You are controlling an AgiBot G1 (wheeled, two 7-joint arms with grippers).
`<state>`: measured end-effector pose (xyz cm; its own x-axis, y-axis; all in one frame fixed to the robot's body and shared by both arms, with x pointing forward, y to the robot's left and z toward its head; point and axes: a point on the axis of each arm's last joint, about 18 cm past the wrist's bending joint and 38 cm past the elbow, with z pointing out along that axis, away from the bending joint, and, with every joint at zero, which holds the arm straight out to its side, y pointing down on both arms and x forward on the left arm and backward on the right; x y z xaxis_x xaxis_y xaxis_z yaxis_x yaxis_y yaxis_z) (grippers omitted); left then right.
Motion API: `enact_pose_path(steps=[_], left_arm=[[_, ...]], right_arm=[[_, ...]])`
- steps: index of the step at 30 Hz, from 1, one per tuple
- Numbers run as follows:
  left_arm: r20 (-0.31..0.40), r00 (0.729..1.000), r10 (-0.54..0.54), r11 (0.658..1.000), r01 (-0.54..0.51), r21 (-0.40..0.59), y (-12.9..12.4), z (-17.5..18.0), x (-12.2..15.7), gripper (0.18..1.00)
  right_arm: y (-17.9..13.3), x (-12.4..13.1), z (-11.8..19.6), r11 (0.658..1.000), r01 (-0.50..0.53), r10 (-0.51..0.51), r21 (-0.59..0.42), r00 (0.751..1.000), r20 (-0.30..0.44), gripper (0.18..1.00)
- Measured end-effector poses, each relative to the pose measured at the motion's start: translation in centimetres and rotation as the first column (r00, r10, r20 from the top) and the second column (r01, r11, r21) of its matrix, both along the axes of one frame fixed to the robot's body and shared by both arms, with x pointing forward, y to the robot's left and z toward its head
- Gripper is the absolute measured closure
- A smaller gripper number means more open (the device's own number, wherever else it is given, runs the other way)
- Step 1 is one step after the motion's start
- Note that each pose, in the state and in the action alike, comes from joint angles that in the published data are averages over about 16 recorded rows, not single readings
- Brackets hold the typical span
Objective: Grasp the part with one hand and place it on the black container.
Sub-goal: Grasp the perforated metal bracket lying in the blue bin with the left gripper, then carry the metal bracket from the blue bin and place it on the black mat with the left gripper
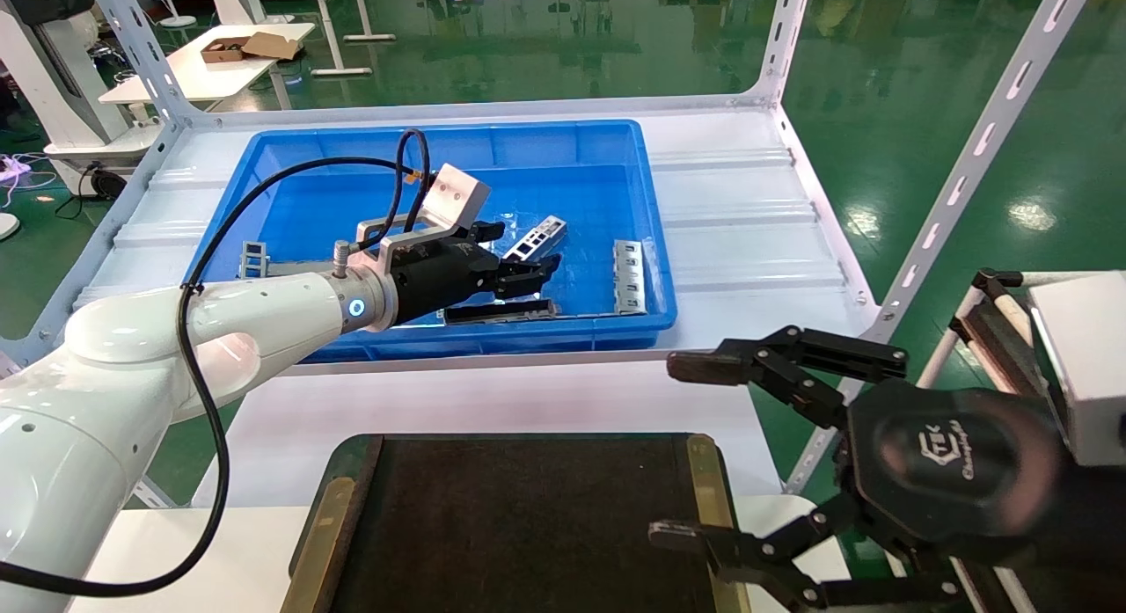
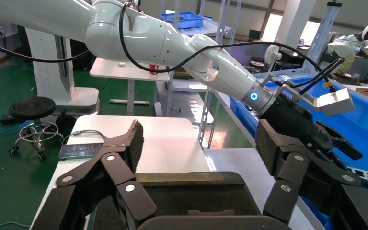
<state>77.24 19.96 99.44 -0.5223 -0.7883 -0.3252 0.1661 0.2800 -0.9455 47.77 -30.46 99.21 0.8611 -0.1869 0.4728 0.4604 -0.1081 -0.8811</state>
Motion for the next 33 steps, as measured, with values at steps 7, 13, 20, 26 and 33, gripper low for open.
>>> enact_pose_path(steps=[7, 13, 20, 26, 33], left_arm=[[-0.014, 1.0, 0.007, 1.0, -0.008, -0.006, 0.4, -0.6, 0.1, 0.385], [-0.023, 1.0, 0.016, 1.0, -0.016, -0.009, 0.8, -1.0, 0.2, 0.513], [-0.026, 0.999, 0.022, 1.0, -0.022, -0.012, 1.1, -1.3, 0.3, 0.68], [-0.02, 1.0, 0.014, 1.0, -0.015, -0.02, 1.2, -1.2, 0.2, 0.791], [0.005, 0.999, -0.042, 0.998, 0.042, -0.042, 1.2, -0.2, -0.6, 0.851]], right_arm=[[0.0, 0.0, 0.0, 1.0, 0.0, 0.0, 0.0, 1.0, 0.0, 0.399], [0.0, 0.0, 0.0, 1.0, 0.0, 0.0, 0.0, 1.0, 0.0, 0.535], [0.0, 0.0, 0.0, 1.0, 0.0, 0.0, 0.0, 1.0, 0.0, 0.707], [0.0, 0.0, 0.0, 1.0, 0.0, 0.0, 0.0, 1.0, 0.0, 0.827], [0.0, 0.0, 0.0, 1.0, 0.0, 0.0, 0.0, 1.0, 0.0, 0.918]])
